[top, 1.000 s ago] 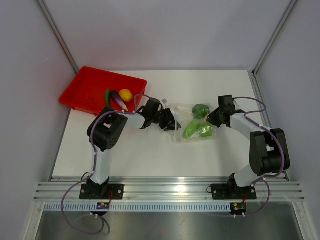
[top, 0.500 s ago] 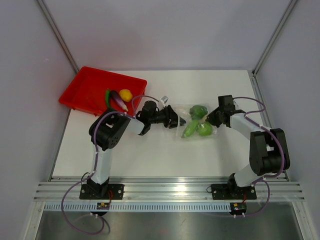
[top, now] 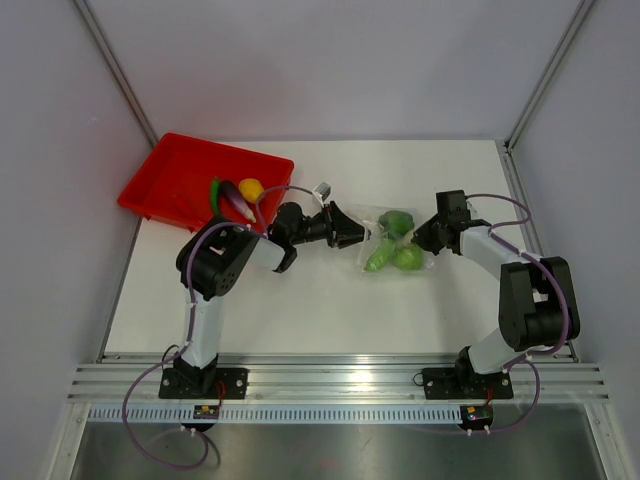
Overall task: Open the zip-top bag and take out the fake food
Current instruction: Pick up the fake vegetable from the zipper food storage bag.
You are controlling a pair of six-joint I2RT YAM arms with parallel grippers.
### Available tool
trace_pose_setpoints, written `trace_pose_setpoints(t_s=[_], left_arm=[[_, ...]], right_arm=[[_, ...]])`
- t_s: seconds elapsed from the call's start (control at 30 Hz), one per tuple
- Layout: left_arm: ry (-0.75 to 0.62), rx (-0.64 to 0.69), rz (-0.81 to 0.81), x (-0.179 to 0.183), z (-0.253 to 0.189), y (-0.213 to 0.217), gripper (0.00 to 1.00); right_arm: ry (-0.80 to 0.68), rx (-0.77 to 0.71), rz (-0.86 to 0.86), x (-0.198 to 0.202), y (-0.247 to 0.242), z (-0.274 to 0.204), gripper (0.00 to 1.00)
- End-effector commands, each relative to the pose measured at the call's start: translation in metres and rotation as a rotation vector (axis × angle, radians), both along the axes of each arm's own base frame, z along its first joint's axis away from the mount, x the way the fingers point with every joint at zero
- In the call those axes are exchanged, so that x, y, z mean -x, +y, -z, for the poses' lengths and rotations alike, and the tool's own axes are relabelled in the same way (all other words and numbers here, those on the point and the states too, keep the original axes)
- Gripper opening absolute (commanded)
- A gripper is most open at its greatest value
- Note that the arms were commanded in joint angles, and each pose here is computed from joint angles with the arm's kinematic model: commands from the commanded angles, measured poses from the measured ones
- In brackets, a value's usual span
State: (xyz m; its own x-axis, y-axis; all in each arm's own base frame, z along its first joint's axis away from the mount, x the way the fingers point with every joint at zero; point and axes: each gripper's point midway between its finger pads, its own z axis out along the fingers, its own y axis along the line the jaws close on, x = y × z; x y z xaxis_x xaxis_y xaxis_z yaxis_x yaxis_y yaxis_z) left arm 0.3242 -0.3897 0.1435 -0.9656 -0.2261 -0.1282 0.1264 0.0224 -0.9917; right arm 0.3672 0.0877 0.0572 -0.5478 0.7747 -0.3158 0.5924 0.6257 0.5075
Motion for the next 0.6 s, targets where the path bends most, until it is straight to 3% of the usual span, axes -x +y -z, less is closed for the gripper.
trace_pose_setpoints(t_s=[0.0,0.33,0.57], left_arm=[[-0.067,0.051,0.012,0.003,-0.021,0.005,0.33],[-0.006,-0.059,-0.127,-0.009,0.007,0.035,0.34],[-0.008,-0.106,-0.174,-0.01,0.009,0.045,0.55]], right_arm=[[-0.034,0.019,0.029,-0.009,-0.006,-0.01,0.0],[-0.023,0.084,0.098,-0.006,-0.023,-0.012,0.0],[-0.016,0.09,0.097,-0.007,-0.023,-0.011,0.0]])
